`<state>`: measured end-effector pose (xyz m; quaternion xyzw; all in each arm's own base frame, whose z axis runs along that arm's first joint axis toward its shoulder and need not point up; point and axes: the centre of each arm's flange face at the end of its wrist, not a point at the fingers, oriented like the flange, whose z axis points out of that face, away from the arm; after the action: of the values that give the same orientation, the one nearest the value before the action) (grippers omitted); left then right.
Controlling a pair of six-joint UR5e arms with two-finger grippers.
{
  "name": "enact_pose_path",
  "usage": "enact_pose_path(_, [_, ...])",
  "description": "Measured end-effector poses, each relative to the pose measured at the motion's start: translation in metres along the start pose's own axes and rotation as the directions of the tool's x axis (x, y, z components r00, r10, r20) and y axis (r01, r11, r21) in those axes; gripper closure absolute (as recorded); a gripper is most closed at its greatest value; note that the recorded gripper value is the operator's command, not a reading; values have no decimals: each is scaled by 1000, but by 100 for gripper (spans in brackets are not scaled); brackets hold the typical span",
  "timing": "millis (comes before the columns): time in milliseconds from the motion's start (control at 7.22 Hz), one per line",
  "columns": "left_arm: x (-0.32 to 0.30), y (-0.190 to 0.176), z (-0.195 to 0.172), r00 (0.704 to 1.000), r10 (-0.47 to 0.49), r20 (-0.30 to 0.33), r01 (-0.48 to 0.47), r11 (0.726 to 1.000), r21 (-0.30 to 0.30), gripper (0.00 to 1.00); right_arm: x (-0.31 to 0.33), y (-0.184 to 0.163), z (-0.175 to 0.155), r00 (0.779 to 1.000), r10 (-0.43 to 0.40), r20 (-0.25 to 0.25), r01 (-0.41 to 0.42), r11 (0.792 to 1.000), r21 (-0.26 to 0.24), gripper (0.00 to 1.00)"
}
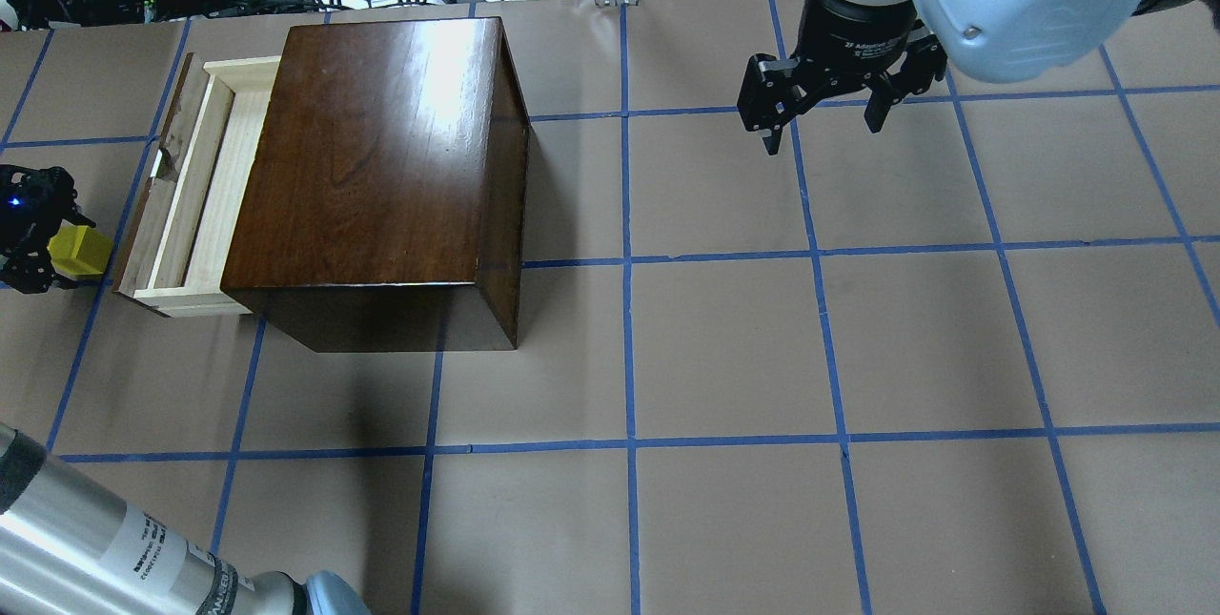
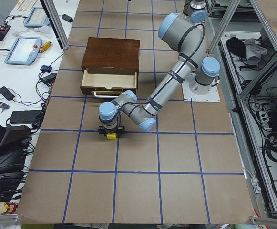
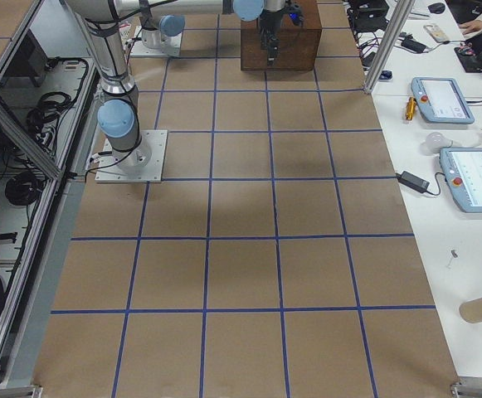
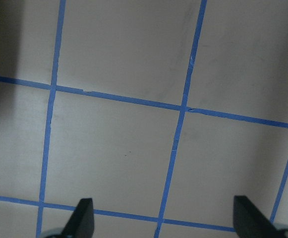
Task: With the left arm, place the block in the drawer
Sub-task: 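Close the left gripper on the yellow cube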
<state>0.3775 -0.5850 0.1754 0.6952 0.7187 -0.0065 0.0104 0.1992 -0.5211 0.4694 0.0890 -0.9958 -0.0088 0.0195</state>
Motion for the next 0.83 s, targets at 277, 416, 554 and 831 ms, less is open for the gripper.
enact_pose_path(277, [0,0,3,1000,0,1,0,1000,0,0,0,0,0,1000,0,0,0,1000,0,0])
enact_pose_path(416, [0,0,3,1000,0,1,0,1000,0,0,0,0,0,1000,0,0,0,1000,0,0])
enact_pose_path(554, [0,0,4,1000,0,1,0,1000,0,0,0,0,0,1000,-1,0,1,1000,0,0])
enact_pose_path(831, [0,0,4,1000,0,0,0,1000,1,23,0,0,0,1000,-1,0,1,1000,0,0])
